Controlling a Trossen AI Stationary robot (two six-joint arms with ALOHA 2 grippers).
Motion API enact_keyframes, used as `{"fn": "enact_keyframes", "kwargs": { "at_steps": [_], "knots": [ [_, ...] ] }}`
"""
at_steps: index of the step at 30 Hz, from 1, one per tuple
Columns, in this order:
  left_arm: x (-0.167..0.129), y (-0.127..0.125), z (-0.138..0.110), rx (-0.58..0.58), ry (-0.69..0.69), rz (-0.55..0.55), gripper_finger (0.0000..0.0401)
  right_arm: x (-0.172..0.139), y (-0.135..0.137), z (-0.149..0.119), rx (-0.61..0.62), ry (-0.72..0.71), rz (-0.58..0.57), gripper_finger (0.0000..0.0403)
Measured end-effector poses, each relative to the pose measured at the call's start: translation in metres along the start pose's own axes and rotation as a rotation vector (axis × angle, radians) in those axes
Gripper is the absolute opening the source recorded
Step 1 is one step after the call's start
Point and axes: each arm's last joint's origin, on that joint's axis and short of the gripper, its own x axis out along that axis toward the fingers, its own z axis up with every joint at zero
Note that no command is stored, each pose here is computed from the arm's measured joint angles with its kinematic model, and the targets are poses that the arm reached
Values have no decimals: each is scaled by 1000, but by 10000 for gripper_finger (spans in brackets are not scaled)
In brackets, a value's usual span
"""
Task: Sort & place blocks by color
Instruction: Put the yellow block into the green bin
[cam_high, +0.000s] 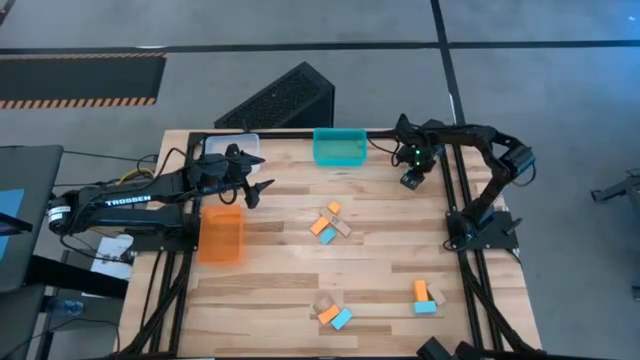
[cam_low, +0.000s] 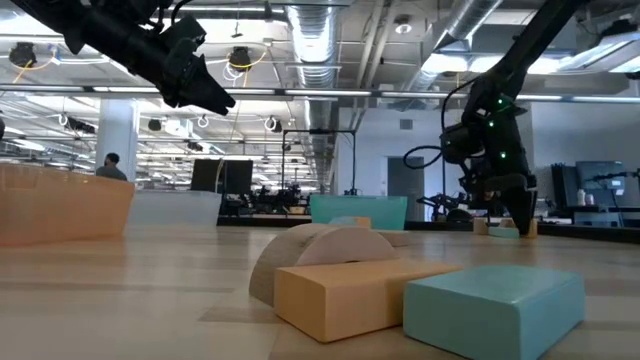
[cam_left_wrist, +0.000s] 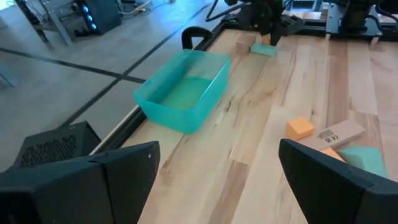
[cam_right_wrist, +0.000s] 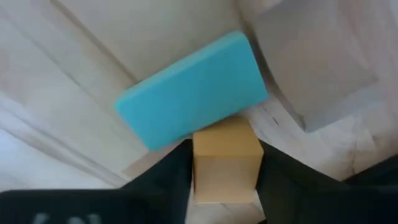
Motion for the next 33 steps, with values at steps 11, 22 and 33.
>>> {"fn": "enact_keyframes", "kwargs": {
  "at_steps": [11,22,33],
  "knots": [
    [0,1,2,19,-14,31,318,-60,13,-28,36,-109,-39,120],
    [0,4,8,37,-71,118,318,-128,72,-7,-165,-818,91,129],
    [-1,4,9,24,-83,117,318,-104,98,88,-165,-1109,134,131]
  ]
}}
